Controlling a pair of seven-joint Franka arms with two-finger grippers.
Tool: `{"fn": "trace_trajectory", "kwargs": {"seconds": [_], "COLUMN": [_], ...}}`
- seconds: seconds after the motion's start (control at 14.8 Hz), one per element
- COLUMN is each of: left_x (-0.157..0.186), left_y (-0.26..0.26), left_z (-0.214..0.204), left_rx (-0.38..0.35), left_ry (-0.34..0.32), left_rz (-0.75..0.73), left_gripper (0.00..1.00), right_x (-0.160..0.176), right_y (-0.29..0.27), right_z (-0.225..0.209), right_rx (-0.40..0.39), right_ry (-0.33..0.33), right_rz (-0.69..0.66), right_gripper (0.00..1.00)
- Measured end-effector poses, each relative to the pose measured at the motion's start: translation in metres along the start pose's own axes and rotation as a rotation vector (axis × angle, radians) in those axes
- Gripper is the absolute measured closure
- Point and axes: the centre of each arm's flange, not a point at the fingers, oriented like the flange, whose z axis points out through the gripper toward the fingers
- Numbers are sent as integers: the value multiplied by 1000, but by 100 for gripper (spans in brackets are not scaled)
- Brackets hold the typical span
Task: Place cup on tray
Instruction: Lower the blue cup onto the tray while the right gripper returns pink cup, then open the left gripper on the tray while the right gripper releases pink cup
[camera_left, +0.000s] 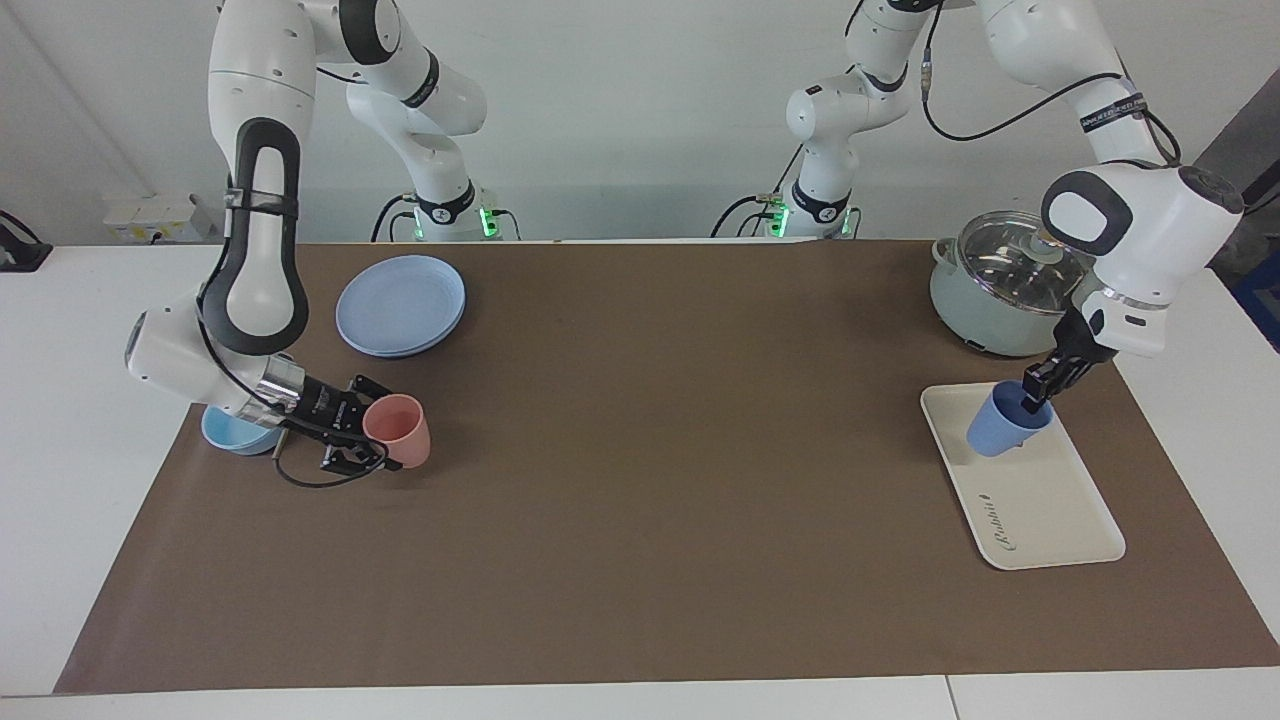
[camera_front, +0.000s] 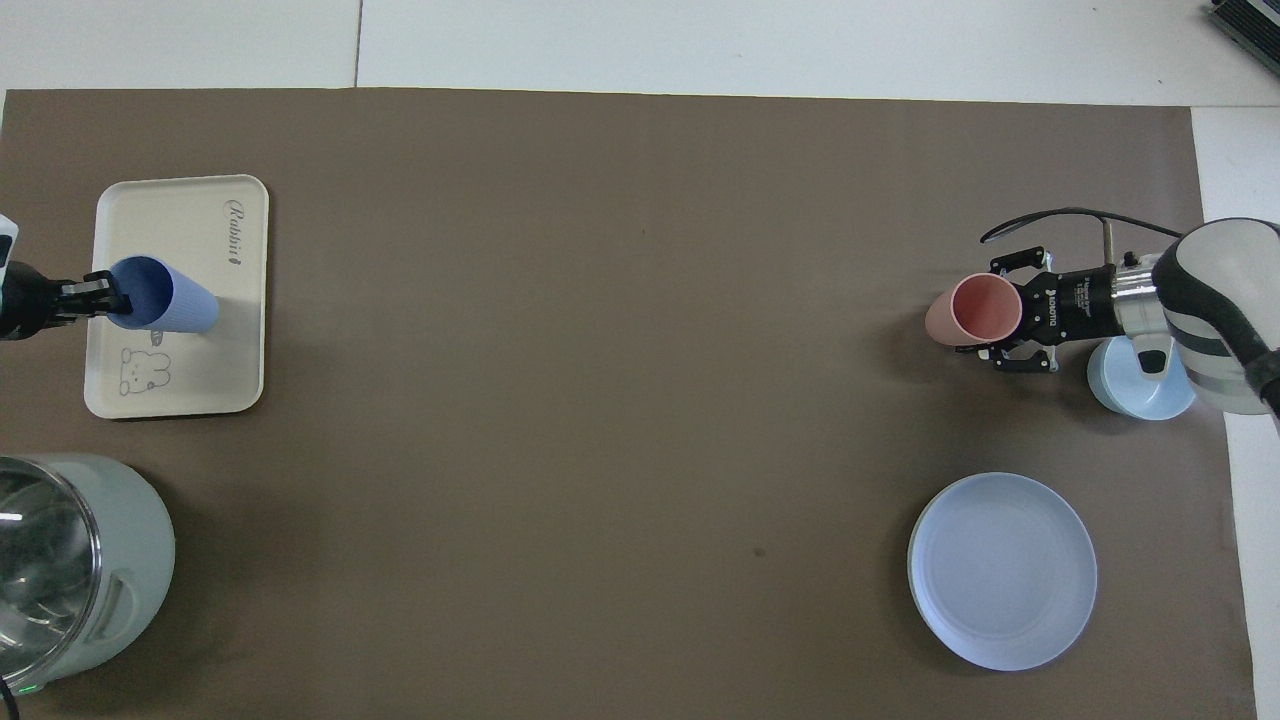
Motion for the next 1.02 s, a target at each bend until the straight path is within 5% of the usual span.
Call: {"fn": "trace_trajectory", "kwargs": {"seconds": [0.2,0.54,0.74,0.95,1.02], "left_x": [1,9,15,4,-4], "left_y": [1,17,59,111,127], "left_z": [7,-11,-51,-72,-75], "left_rx": [-1,-7,54,70,68], "left_ry": [-2,-6,-50,-95,-121], "left_rz": [15,62,200,300,326], "left_gripper": [88,32,0,0,0], "right_x": [11,10,11,17,19], "right_y": [1,1,0,0,0], "right_z": [0,3,2,-12,-17], "right_rx": [0,-4,-1,21,29], "right_ry": [-2,-4,-2,10,15], "right_rz": [0,-1,0,7,10], "right_gripper": [27,27,27,24,16]}}
